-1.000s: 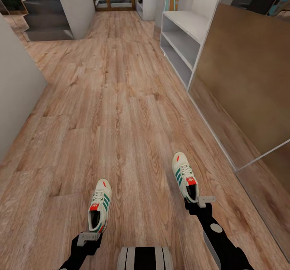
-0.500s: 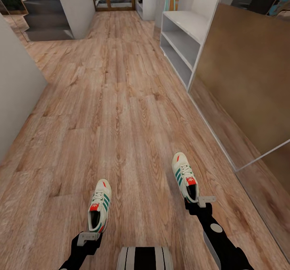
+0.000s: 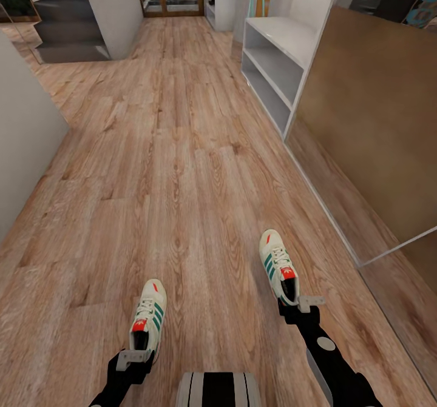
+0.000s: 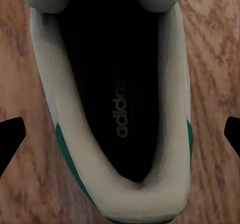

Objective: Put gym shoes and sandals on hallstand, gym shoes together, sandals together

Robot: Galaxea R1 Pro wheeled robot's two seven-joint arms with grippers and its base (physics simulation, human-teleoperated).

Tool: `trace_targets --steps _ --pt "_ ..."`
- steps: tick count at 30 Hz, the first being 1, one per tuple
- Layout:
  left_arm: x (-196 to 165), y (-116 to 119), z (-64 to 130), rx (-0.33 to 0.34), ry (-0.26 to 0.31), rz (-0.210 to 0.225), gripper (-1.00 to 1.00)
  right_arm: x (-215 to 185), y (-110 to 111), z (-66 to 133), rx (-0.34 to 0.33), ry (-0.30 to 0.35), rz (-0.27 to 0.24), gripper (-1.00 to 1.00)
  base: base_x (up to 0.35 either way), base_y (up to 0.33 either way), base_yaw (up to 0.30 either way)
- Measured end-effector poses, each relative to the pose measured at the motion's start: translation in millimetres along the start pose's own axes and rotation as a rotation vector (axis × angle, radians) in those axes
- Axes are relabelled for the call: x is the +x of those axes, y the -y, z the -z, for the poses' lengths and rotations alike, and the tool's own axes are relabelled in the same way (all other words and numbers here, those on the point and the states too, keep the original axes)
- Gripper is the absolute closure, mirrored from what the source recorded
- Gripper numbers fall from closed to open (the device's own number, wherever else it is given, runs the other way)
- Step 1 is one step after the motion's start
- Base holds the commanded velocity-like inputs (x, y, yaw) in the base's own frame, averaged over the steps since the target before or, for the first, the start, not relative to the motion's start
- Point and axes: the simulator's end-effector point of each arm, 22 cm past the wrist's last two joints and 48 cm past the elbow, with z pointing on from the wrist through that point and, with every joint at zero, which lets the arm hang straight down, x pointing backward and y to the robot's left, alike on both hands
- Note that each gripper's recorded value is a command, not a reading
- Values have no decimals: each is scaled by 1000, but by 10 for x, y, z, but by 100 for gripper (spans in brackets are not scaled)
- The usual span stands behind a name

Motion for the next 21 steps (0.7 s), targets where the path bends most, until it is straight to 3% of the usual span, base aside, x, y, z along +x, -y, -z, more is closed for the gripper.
trace_targets --steps 13,21 --pt "-2 1 -1 0 0 -1 -100 3 -2 0 0 -1 0 100 4 0 0" --pt "167 -6 -20 0 -31 0 -100 192 -15 -48 -2 -33 2 100 0 0 0"
